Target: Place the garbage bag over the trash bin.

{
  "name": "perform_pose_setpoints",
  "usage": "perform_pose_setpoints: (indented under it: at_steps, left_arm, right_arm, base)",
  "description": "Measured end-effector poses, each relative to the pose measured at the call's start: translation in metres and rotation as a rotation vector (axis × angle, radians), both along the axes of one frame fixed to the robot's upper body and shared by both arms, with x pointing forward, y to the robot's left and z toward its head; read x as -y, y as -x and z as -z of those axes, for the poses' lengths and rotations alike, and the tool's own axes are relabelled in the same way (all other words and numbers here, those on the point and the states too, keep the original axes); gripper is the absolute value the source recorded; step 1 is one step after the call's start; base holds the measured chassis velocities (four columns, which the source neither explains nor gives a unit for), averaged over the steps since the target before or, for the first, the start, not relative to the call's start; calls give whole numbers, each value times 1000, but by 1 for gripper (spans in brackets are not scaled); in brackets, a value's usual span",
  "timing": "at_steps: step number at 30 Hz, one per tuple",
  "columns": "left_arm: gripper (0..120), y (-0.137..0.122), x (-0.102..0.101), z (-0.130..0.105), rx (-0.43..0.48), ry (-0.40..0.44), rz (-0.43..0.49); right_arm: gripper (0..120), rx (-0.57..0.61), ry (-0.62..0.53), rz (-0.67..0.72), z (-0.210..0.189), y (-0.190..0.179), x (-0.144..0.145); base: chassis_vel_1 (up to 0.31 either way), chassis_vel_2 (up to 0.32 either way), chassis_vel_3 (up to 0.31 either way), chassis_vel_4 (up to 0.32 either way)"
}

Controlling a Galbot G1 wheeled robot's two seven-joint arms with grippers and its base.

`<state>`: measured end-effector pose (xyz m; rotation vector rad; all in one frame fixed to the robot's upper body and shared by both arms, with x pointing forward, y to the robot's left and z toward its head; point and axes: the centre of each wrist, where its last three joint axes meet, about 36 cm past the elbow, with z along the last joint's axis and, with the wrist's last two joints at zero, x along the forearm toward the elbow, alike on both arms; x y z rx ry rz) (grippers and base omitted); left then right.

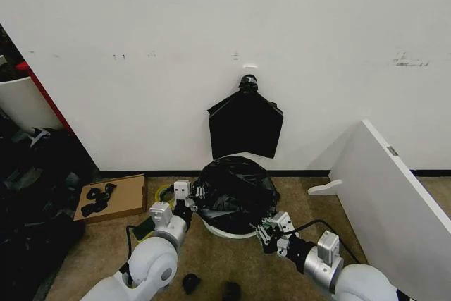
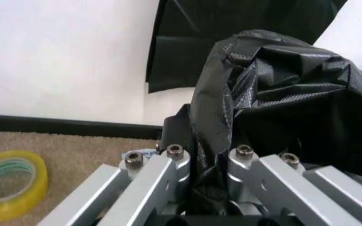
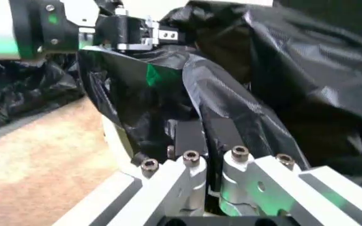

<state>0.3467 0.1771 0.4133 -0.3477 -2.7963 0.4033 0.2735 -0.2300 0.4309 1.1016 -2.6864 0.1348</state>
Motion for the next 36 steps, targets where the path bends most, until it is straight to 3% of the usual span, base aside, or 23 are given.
perform_pose_setpoints:
  at_steps: [14, 27, 36]
  left_arm:
    - [4, -18, -6, -18, -93, 69, -73]
    - [4, -21, -8, -41, -190, 147, -105]
    - [4, -19, -10, -48, -249, 180, -80]
  right_arm:
    - [0, 241, 72, -232, 25, 12, 10]
    - [0, 263, 168, -337, 66, 18, 11]
    - [0, 273, 230, -296, 90, 5, 13]
  base:
    - [0, 0, 0, 0]
    - [0, 0, 0, 0]
    - [0, 0, 0, 0]
